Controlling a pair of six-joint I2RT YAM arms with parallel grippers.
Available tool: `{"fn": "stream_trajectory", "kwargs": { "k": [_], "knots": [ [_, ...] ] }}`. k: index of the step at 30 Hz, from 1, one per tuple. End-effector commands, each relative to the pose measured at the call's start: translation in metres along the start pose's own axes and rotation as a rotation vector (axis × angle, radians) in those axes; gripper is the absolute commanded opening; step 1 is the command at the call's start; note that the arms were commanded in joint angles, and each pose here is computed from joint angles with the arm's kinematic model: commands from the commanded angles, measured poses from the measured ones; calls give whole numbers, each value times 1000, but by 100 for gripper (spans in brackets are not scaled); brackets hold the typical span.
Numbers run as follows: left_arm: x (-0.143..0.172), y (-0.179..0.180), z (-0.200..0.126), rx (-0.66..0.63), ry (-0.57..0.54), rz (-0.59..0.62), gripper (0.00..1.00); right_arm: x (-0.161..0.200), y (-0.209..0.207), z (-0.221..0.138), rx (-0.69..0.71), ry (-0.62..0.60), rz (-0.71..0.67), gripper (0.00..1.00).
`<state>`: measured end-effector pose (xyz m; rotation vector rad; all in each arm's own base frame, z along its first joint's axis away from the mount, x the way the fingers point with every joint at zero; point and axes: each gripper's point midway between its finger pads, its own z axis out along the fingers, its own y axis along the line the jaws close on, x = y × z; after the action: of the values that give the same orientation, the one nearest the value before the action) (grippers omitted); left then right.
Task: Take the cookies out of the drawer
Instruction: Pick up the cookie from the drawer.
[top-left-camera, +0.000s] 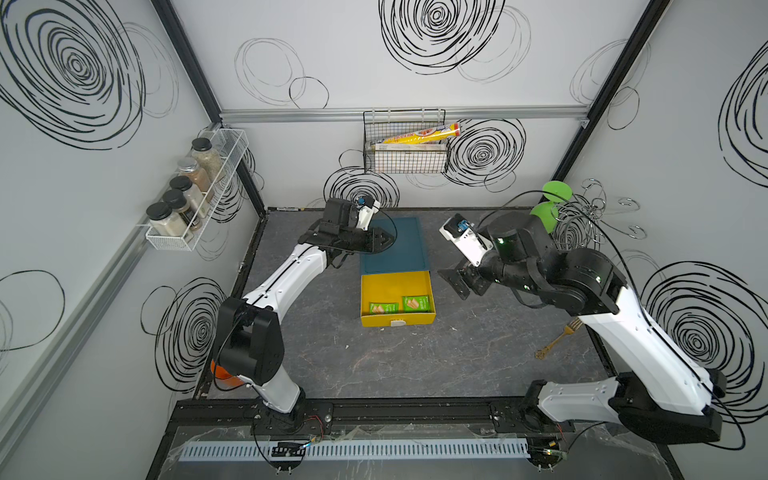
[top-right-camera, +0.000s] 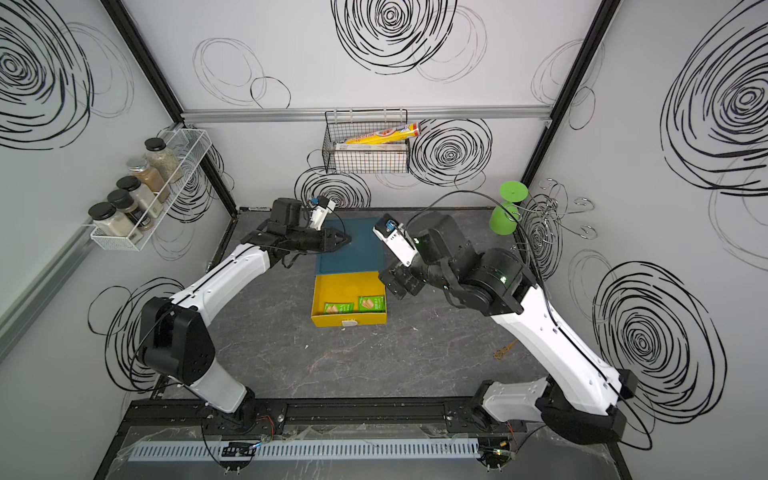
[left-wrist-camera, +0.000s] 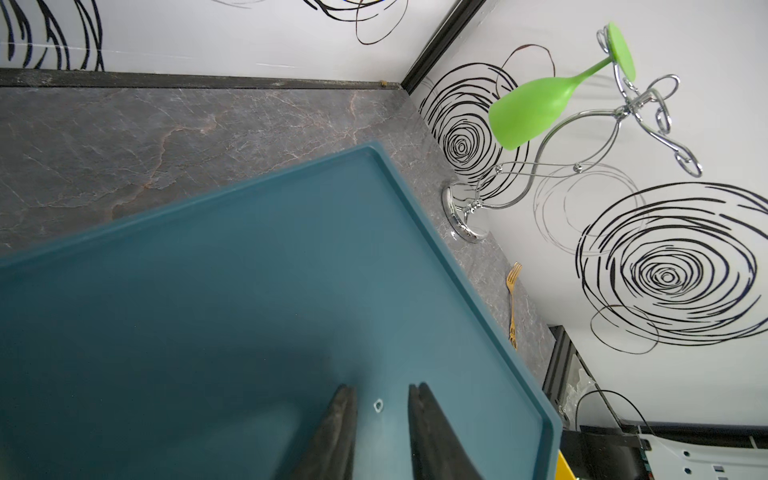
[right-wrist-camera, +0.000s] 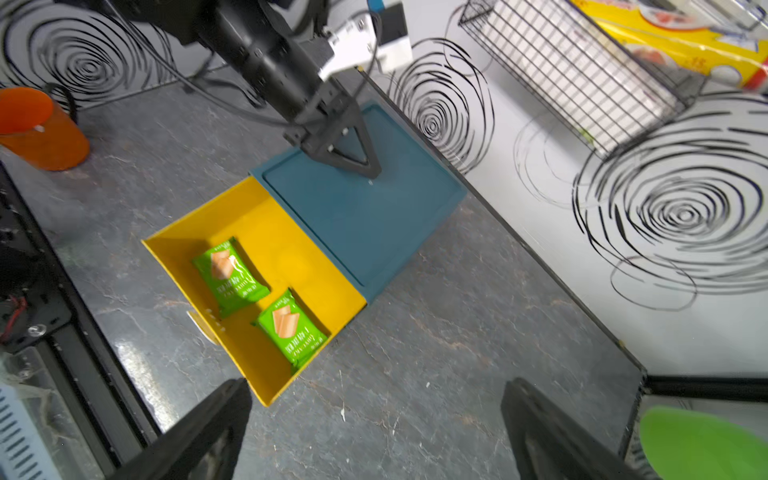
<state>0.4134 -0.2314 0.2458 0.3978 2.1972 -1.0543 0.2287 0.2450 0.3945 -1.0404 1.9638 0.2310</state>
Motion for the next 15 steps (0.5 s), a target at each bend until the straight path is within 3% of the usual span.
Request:
{"fn": "stream_trajectory", "kwargs": {
  "k": [1, 5, 10, 15],
  "knots": [
    [3, 8, -4, 0, -3, -21, 30, 28, 32, 28, -160, 155, -66, 100],
    [3, 8, -4, 5, -4, -20, 30, 60, 32, 68, -125, 324, -111, 100],
    [0, 7, -4, 20, -6, -26, 30, 36, 33, 92, -130, 303, -126, 100],
    [3, 9, -3, 16, 2, -24, 30, 58, 45, 123, -166, 398, -141, 98]
  ]
}}
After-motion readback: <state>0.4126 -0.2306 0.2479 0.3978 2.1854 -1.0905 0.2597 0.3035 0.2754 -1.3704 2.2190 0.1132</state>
